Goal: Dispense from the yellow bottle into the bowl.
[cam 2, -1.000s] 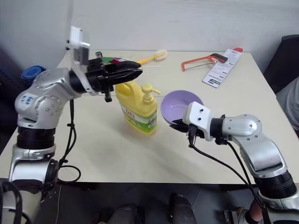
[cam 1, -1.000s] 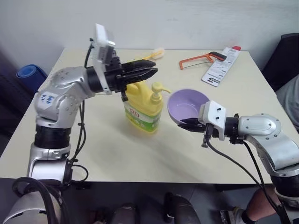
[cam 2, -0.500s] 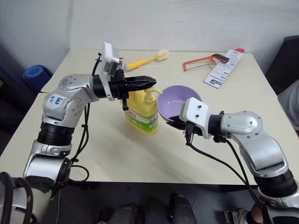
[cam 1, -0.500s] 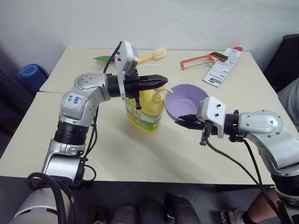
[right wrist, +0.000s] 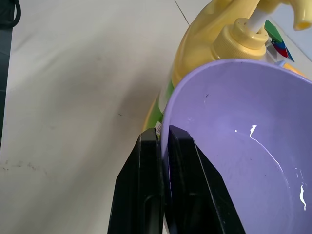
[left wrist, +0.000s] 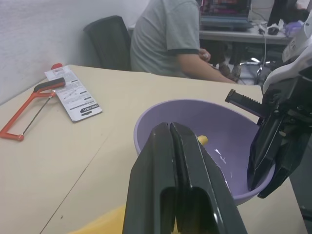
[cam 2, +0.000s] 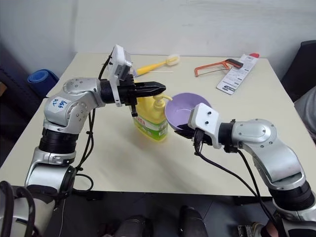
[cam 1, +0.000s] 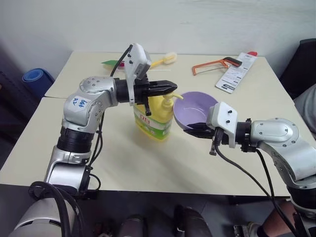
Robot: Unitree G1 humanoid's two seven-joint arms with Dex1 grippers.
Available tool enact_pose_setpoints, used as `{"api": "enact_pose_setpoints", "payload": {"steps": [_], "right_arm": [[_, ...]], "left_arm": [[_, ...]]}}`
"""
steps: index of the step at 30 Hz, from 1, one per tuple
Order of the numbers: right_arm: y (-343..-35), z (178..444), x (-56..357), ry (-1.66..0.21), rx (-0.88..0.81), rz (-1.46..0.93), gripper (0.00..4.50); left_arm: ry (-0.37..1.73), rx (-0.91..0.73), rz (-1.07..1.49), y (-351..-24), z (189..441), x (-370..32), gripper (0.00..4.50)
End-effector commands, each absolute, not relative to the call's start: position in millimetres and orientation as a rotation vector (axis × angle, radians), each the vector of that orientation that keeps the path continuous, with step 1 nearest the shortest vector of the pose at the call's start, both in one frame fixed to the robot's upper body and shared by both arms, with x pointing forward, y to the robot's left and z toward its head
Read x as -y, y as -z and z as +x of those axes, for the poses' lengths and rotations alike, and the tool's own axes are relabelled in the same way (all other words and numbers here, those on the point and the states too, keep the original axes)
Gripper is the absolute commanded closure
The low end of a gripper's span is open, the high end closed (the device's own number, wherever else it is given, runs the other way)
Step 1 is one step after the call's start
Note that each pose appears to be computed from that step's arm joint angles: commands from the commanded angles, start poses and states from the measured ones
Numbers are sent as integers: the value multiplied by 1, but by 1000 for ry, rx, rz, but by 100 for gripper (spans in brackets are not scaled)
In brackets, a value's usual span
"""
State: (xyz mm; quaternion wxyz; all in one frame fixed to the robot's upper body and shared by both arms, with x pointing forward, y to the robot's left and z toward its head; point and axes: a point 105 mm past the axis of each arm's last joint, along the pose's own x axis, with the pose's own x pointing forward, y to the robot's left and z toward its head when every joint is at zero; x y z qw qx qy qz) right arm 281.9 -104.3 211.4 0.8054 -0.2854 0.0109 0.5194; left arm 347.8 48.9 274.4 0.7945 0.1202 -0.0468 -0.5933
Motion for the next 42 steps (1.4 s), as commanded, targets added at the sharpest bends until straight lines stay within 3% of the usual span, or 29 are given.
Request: {"api": "enact_pose_setpoints", "payload": {"steps": [1,30,36,42], "right_arm": [[-232,272,98,-1126,73,-653,450],[-232,274,101,-1099,95,-618,450],[-222,277,108,-1082,57,-613,450],[-189,283,140,-1025,-26,-597,450]], "left_arm": [[1237,-127,275,-220,356,-49,447],[1189,-286,237,-170,363,-58,447],[1303,-21,111,-234,347,-52,447],[1269,265,95,-296,334,-103,447]]}}
